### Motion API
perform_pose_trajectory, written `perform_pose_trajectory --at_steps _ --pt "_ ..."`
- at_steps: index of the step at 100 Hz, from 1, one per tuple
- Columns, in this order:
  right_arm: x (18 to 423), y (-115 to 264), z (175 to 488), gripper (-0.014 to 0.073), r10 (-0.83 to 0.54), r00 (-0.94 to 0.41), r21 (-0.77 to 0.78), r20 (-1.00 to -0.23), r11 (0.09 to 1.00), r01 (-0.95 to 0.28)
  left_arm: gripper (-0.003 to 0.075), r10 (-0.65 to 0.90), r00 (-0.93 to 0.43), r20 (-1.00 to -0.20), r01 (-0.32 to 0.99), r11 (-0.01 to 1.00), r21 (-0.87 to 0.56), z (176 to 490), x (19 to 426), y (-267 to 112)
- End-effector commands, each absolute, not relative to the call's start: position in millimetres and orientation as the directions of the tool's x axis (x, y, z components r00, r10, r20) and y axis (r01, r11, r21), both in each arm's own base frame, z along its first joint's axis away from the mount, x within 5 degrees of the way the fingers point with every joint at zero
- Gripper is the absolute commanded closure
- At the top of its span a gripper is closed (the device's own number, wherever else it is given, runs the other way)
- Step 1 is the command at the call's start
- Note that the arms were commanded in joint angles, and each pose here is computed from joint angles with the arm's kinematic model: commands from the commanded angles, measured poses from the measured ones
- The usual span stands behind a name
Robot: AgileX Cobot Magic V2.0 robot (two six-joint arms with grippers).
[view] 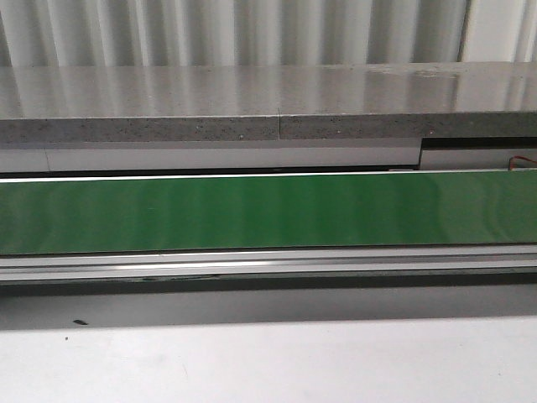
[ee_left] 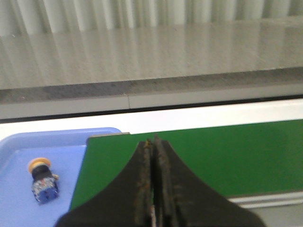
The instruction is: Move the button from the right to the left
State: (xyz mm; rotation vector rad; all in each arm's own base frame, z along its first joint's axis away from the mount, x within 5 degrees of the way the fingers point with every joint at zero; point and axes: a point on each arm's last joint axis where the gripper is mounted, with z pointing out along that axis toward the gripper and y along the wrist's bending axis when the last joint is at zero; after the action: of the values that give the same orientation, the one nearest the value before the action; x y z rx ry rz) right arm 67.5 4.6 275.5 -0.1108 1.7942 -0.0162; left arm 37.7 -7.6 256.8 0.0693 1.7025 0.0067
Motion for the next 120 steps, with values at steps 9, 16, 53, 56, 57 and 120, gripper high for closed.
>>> perform_pose_trajectory --at_steps 9,16,53,56,57,120 --pt "69 4 290 0.0663 -0.084 -0.125 -0.078 -0.989 0.996 -0.052 0.0741 0.033 0.094 -0.995 -0.059 0.998 0.027 259 46 2" --pt "69 4 290 0.0663 -0.084 -0.125 -0.078 -0.989 0.996 -0.052 0.0741 0.043 0.122 -0.992 -0.069 0.997 0.035 252 49 3" --pt "69 4 290 0.0663 -0.084 -0.126 -0.078 -0.988 0.996 -0.053 0.0741 0.025 0.015 -1.000 0.014 1.000 0.025 194 56 -1" --pt "69 4 290 0.0663 -0.084 -0.126 -0.078 -0.988 0.996 -0.053 0.0741 0.027 -0.021 -0.999 0.013 1.000 0.026 192 55 0" --pt "69 4 290 0.0663 -0.084 -0.126 -0.078 -0.988 0.996 -0.053 0.0741 0.027 -0.027 -0.999 0.015 1.000 0.027 191 55 0" --pt "69 4 290 0.0663 -0.084 -0.126 -0.078 -0.988 0.996 -0.053 0.0741 0.043 -0.052 -0.998 0.017 0.999 0.042 189 55 0"
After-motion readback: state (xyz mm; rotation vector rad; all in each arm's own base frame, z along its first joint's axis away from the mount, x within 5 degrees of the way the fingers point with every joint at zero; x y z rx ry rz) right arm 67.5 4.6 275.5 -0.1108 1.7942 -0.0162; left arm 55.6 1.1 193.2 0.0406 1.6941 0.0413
